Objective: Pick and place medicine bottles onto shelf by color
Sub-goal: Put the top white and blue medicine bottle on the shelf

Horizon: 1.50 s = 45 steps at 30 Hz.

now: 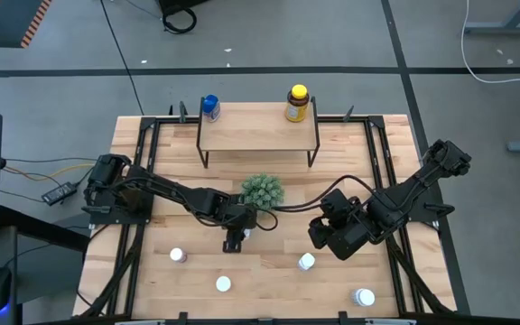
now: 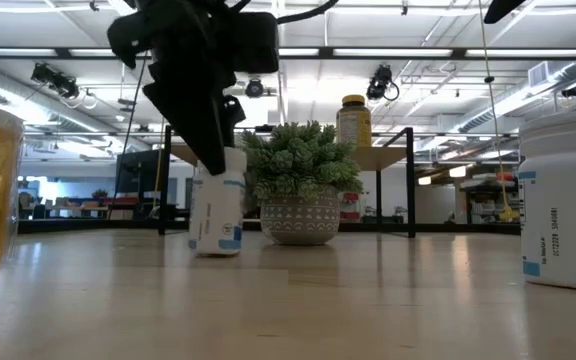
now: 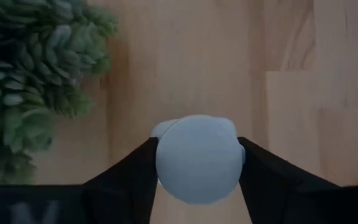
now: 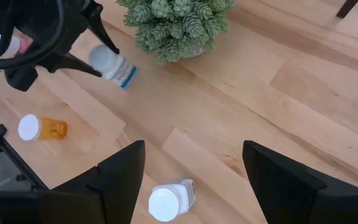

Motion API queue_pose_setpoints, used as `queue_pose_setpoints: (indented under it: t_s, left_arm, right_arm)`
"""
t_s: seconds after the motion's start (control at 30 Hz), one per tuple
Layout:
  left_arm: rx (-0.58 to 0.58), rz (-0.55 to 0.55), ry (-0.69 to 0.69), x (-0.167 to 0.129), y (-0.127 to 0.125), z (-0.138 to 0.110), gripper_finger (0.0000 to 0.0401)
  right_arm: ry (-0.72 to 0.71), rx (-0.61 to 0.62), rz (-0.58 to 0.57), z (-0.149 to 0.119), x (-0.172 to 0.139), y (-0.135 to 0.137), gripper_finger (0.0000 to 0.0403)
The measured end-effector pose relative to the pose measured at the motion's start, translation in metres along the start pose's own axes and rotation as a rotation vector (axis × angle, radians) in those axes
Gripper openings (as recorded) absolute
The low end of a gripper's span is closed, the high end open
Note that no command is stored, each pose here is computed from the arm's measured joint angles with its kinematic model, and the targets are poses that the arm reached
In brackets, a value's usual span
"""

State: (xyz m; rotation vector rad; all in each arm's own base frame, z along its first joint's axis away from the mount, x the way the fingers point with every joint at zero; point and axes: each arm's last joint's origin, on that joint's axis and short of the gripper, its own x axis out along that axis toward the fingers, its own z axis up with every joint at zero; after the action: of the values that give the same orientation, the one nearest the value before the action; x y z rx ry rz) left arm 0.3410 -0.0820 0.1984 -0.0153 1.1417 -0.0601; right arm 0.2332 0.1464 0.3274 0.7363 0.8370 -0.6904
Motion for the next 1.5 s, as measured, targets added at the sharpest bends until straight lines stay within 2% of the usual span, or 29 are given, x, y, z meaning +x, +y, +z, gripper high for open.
queue_pose_setpoints:
  t_s: [0.13,0.23,0.37,0.47,0.6,0.73,0.97,1.17,1.27,1.5]
  left_arm:
    - [0.003,0.01,0.048,-0.02,-0.002,0.011,0.0207]
    - [0.004,0.023,0.106,-0.04,-0.001,0.019,0.0203]
    - [0.011,0.027,0.103,-0.068,0.003,0.035,0.019]
    - [-0.012,0.035,0.06,-0.087,0.015,0.048,0.0194]
    - [-0.062,0.072,0.011,-0.112,0.046,0.058,0.0205]
    - [-0.14,0.141,-0.05,-0.134,0.088,0.062,0.0198]
    - [-0.227,0.266,-0.093,-0.149,0.172,0.053,0.0205]
    - [-0.35,0.382,-0.199,-0.171,0.24,0.042,0.0197]
    - [-0.345,0.424,-0.246,-0.187,0.261,0.042,0.0194]
    - [-0.293,0.433,-0.155,-0.193,0.289,0.043,0.0207]
  right_arm:
    - [0.0,-0.019,0.0,0.0,0.0,0.0,0.0276]
    - [0.0,-0.021,0.0,0.0,0.0,0.0,0.0276]
    - [-0.005,-0.021,0.0,0.0,0.0,0.0,0.0276]
    - [-0.019,-0.015,0.0,0.0,0.0,0.0,0.0276]
    - [-0.022,-0.014,0.001,0.0,0.0,0.0,0.0276]
    - [-0.023,-0.012,0.001,0.001,0.0,0.0,0.0276]
    - [-0.044,0.01,0.009,0.001,0.0,0.001,0.0276]
    - [-0.041,0.082,0.033,0.0,-0.001,0.003,0.0276]
    - [-0.037,0.106,0.039,-0.001,-0.001,0.004,0.0276]
    - [-0.034,0.169,0.039,-0.001,-0.001,0.004,0.0276]
